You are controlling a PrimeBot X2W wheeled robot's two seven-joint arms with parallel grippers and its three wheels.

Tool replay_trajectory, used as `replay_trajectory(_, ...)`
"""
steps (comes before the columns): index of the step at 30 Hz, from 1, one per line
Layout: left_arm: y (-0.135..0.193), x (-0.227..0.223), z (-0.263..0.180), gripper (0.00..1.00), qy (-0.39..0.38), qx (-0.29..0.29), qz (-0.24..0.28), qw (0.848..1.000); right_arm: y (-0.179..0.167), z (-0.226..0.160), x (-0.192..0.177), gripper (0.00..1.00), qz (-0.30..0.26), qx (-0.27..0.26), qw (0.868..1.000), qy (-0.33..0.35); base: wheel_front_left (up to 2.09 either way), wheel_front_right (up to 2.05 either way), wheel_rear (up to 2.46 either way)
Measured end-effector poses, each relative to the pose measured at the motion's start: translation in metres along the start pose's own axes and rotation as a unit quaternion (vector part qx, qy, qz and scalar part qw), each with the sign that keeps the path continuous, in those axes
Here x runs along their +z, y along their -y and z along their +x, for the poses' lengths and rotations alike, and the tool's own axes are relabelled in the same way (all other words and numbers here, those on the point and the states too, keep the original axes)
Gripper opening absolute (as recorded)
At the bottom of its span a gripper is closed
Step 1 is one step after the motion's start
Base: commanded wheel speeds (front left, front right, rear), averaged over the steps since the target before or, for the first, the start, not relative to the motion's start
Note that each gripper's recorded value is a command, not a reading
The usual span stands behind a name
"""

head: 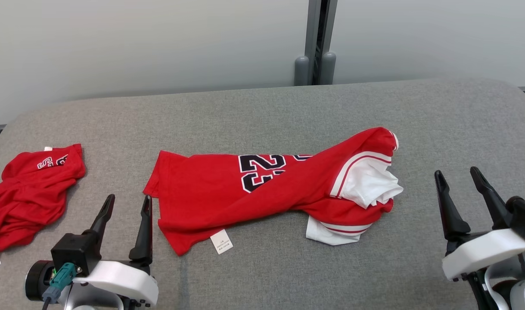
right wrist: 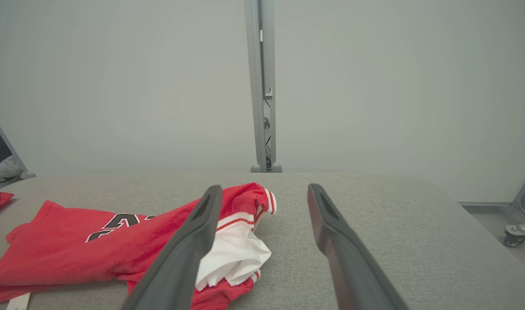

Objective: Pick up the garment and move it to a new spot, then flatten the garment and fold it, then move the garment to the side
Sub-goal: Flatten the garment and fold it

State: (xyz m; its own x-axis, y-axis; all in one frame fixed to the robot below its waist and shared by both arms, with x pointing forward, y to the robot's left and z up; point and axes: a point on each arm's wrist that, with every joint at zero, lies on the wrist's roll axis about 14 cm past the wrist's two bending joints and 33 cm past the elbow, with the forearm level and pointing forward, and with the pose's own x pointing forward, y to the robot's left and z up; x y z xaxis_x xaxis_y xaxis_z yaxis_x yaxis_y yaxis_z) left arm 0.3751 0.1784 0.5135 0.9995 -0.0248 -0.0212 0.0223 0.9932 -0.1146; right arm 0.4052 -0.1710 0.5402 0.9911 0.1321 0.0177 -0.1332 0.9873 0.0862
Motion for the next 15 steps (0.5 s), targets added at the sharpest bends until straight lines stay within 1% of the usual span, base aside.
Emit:
replay_trajectory(7,0.003,-0.002,-0.008,1.0,-0.007,-0.003,-0.002,1.0,-0.001,-0.021,-0.002,1.0,0.009,-0.012,1.0,-0.008,0.0,0.0,0.0)
replay_trajectory(15,0.003,-0.003,-0.009,1.0,-0.009,-0.002,-0.002,1.0,-0.003,-0.022,-0.002,1.0,0.013,-0.012,1.0,-0.01,0.0,0.0,0.0)
